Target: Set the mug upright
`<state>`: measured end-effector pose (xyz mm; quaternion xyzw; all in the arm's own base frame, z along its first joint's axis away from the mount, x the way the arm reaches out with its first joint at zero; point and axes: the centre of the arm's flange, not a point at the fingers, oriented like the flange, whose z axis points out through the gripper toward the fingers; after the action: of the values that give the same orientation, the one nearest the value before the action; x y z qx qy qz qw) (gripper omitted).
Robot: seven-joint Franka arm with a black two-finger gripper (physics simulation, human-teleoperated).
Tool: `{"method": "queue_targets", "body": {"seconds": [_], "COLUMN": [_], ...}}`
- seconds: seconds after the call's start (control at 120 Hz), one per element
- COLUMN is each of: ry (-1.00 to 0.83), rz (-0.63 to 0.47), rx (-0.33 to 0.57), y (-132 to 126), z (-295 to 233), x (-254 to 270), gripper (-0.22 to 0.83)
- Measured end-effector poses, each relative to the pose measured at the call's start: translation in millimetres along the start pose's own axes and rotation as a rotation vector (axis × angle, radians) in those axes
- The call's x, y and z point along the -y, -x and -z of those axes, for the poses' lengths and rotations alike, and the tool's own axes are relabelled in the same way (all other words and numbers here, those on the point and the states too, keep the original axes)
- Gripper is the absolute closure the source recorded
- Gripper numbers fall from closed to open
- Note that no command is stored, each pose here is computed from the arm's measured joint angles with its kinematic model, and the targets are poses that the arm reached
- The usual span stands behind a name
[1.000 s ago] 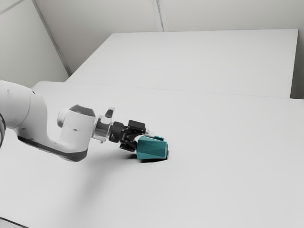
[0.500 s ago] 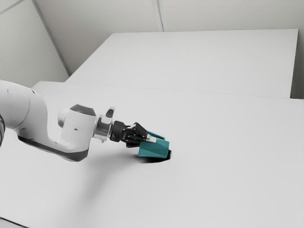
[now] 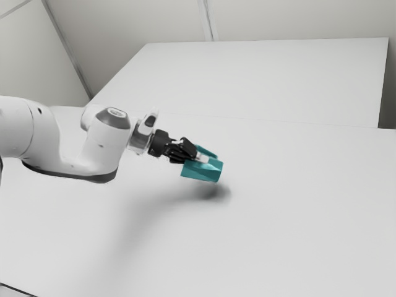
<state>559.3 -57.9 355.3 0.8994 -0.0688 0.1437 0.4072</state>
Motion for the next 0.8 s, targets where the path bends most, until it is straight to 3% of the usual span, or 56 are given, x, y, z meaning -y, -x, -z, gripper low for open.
{"method": "queue_targets", "body": {"seconds": [0.167, 0.317, 0.533, 0.8], "ry": [-0.301, -0.534, -0.732, -0.821], "rz": [-0.259, -0.358, -0.335, -0.184], "rx": [0.233, 0.391, 0.527, 0.511], "y": [-27, -32, -22, -15], "z": [26, 36, 21, 2], "x": [-11, -6, 10, 34], "gripper": [0.78, 0.78, 0.78, 0.75]}}
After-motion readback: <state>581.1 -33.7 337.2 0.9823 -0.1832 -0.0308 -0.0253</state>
